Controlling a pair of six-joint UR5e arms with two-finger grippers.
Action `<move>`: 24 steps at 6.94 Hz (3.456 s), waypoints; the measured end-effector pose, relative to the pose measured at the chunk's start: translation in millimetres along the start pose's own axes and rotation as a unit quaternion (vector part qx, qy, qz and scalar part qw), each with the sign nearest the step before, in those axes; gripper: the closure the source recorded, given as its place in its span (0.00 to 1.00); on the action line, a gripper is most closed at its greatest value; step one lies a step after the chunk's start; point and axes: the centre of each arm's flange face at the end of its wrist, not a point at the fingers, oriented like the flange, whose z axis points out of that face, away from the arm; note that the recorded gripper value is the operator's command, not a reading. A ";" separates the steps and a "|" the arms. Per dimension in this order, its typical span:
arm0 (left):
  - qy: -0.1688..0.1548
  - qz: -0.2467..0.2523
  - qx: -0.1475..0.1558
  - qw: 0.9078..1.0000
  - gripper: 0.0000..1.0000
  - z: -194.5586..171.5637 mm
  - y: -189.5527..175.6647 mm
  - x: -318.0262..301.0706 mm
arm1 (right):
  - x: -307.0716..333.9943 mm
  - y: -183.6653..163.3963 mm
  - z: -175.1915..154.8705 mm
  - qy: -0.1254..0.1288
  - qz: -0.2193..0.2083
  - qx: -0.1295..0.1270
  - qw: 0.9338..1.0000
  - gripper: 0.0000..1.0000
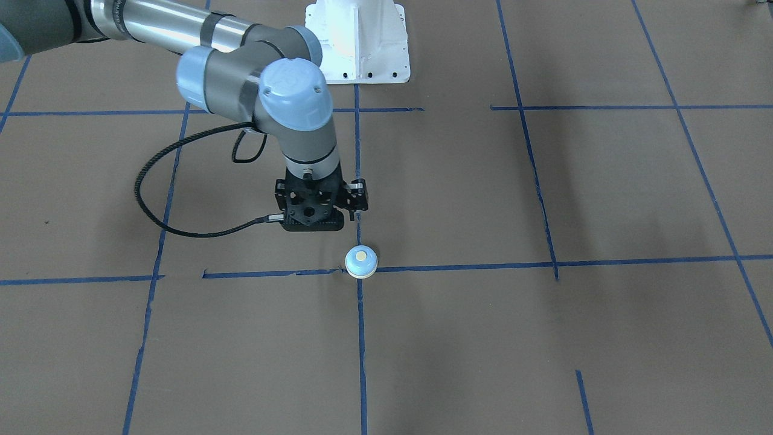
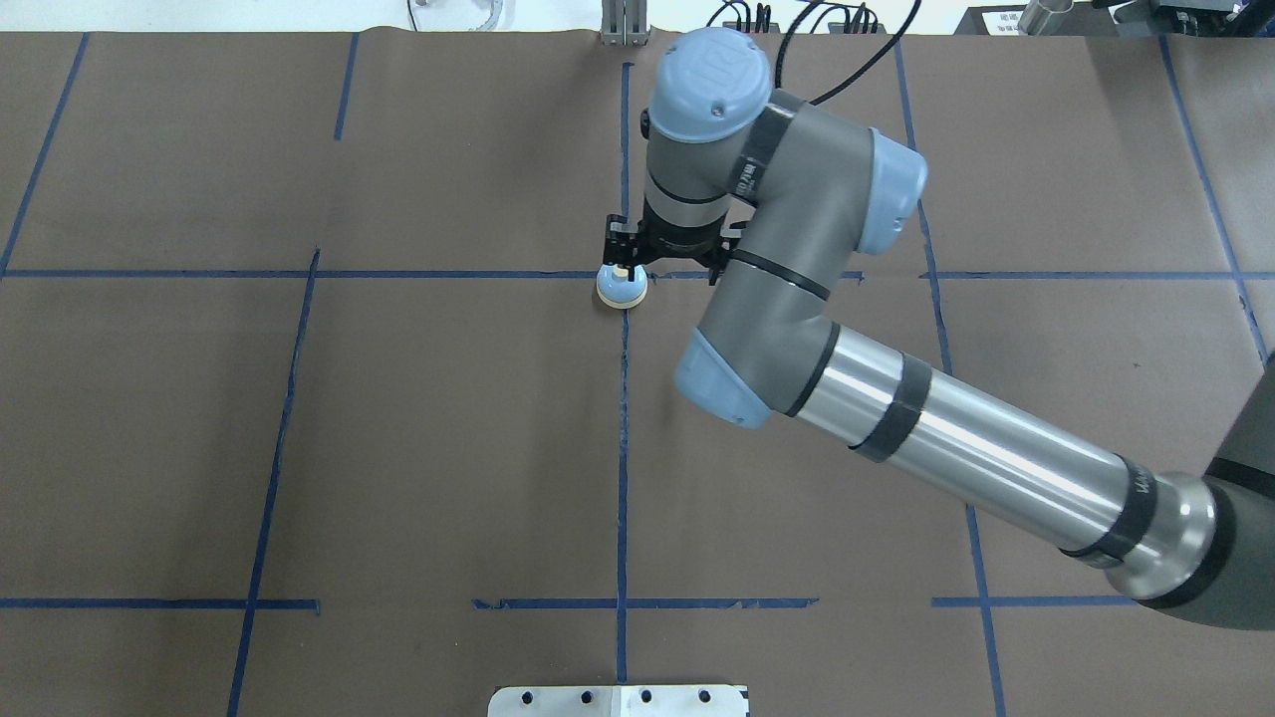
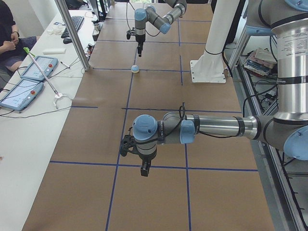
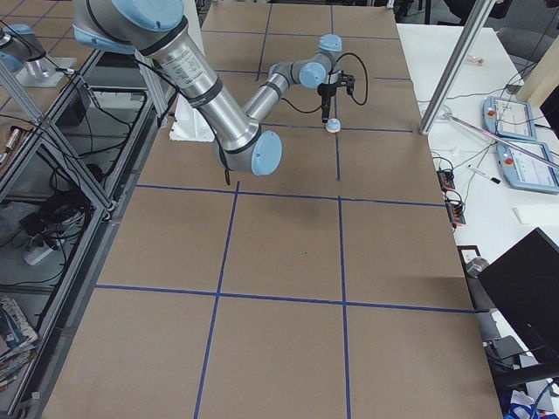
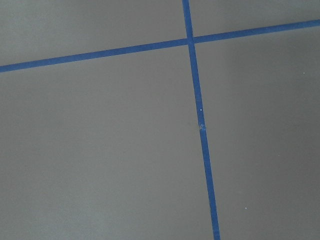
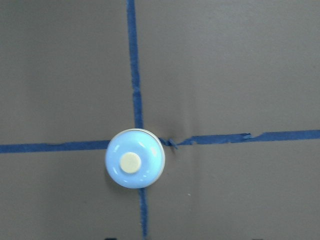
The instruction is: Place and press bell with both arms
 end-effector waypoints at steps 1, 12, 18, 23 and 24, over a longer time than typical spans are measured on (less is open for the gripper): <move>0.000 0.000 0.000 1.000 0.00 -0.2 -0.1 0.3 | -26.6 -10.8 4.6 0.001 0.010 0.005 1.000 1.00; 0.008 0.000 0.002 1.000 0.00 -0.2 -0.2 1.7 | -47.2 -25.1 74.2 0.020 0.009 0.021 1.000 1.00; 0.008 -0.001 -0.001 1.000 0.00 2.6 0.4 -1.0 | -40.8 -58.6 18.6 -0.022 0.017 0.010 1.000 0.00; 0.008 -0.018 -0.023 1.000 0.00 27.0 17.2 -20.8 | 153.6 -143.4 -48.5 0.014 -0.073 -0.038 0.997 0.00; 0.008 -0.015 -0.019 1.000 0.00 26.2 16.6 -20.2 | 238.8 -149.8 -56.4 0.017 -0.111 -0.042 0.993 0.00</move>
